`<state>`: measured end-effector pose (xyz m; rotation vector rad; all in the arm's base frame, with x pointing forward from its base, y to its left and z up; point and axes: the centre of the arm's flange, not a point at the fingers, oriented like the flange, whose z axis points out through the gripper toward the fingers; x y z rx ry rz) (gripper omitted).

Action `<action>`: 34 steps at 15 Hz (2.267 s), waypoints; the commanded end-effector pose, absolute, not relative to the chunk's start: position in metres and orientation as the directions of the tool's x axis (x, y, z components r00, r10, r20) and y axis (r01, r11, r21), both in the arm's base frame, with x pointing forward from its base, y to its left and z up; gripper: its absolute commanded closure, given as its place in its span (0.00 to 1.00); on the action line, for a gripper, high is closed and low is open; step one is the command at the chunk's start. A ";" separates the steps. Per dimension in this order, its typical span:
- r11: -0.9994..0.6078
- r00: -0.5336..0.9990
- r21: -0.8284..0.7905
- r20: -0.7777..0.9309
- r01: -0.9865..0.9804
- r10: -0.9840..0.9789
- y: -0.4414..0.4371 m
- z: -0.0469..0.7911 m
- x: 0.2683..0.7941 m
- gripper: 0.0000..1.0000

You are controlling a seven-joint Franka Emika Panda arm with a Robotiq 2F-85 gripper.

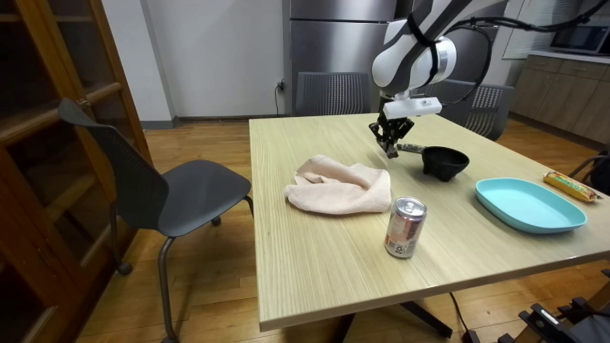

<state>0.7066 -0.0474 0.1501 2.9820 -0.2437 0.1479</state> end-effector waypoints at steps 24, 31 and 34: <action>-0.986 0.989 0.143 0.135 -0.084 -0.065 -0.139 0.194 0.468 0.97; -0.987 0.992 0.132 0.104 -0.090 -0.076 -0.150 0.179 0.420 0.97; -0.988 0.993 0.129 0.095 -0.082 -0.070 -0.149 0.178 0.405 0.97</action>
